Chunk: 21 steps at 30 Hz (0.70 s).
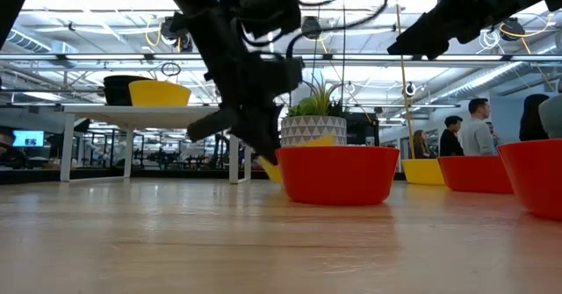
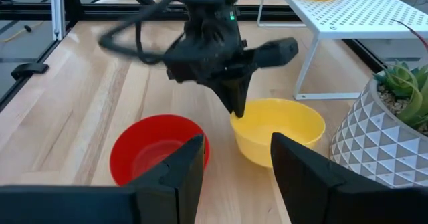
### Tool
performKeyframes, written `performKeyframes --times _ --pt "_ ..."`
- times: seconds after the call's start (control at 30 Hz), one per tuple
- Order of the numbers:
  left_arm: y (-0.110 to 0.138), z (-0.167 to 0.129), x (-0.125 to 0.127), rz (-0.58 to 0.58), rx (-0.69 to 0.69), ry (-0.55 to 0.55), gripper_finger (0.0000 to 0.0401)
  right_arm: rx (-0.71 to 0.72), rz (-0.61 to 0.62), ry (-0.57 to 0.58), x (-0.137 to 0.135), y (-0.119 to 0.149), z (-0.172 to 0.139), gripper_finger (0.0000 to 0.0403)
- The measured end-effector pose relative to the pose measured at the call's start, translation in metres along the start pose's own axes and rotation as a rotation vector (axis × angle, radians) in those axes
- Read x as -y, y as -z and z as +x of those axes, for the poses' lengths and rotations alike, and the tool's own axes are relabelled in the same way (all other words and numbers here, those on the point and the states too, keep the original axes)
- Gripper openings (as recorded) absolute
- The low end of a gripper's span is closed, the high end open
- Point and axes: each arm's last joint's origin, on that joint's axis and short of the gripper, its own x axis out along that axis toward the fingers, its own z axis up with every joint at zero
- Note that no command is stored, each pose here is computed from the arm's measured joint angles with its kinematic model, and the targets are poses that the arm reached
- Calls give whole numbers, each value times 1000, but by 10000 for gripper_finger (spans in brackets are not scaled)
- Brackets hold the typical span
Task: Pick & Place Mini bowls
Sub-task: Stack the yellow bowl on top of the yellow bowl on the shelf
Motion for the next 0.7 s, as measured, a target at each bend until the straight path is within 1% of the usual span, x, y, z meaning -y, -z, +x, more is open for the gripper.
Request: performKeyframes --times 0.13,0.23,0.3,0.4,0.53,0.7 --pt "-4 -20 -10 -51 55 -42 10 0 0 0 0 0 0 160" --pt "-5 -45 -20 -104 112 -88 15 1 0 0 0 0 0 160" --pt "-5 -65 -28 -150 146 -146 10 1 0 0 0 0 0 160" --pt "1 -97 -38 -232 160 -236 6 1 0 0 0 0 0 160" --pt "19 -140 -50 -353 133 -358 17 4 1 0 0 0 0 160" --pt "51 -179 -57 -534 45 -477 6 -1 0 0 0 0 0 160"
